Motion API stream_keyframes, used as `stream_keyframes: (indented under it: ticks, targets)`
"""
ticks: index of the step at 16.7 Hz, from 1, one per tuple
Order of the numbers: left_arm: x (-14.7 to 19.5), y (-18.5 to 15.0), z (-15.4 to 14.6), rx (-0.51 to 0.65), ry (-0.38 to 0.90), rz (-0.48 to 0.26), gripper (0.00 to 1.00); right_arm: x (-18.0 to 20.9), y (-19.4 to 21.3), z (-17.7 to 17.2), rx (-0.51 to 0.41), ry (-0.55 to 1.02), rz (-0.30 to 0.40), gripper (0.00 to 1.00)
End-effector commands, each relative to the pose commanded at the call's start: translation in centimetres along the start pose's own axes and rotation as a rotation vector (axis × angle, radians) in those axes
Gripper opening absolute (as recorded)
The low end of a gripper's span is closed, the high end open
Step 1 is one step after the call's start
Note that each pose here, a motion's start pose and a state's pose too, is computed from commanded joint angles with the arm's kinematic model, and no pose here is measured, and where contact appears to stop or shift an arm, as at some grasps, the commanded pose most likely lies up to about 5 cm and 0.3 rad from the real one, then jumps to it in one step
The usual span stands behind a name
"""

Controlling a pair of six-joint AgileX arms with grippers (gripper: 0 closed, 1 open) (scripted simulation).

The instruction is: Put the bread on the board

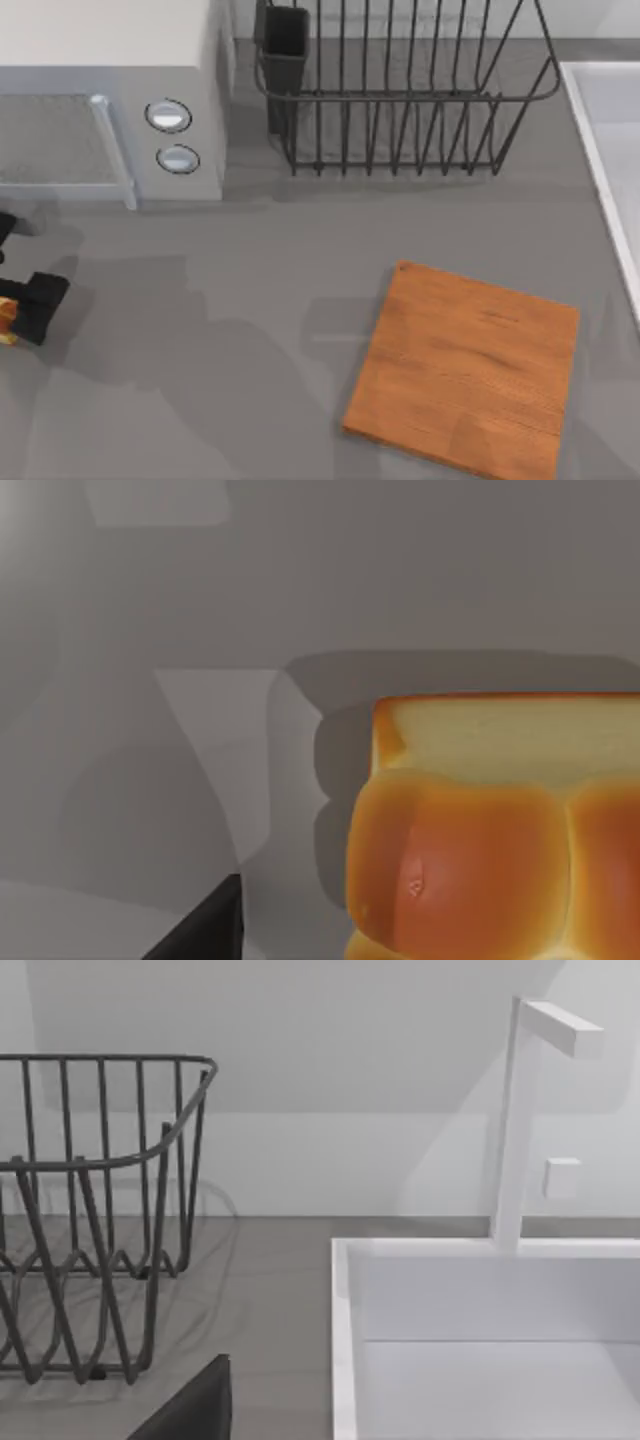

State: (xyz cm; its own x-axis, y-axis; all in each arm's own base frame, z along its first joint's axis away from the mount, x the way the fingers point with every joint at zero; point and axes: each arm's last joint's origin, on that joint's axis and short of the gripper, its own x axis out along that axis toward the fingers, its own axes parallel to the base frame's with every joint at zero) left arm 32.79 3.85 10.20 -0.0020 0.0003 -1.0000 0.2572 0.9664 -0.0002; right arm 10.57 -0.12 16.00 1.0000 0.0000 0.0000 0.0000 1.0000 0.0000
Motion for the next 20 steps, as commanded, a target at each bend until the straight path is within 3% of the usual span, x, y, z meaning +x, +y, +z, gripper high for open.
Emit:
stream_keyframes:
  ticks: [11,19,20]
  targets:
    - [0.0,0.0,0.0,0.0,0.0,0.0,0.02,0.0,0.0,0.0,0.0,0.0,0.0,1.0]
    - [0.0,0.0,0.0,0.0,0.0,0.0,0.0,0.0,0.0,0.0,0.0,0.0,0.0,1.0]
    - [-1.2,0.0,-0.4,-0.004,-0.002,0.0,0.0,0.0,0.0,0.0,0.0,0.0,0.0,1.0]
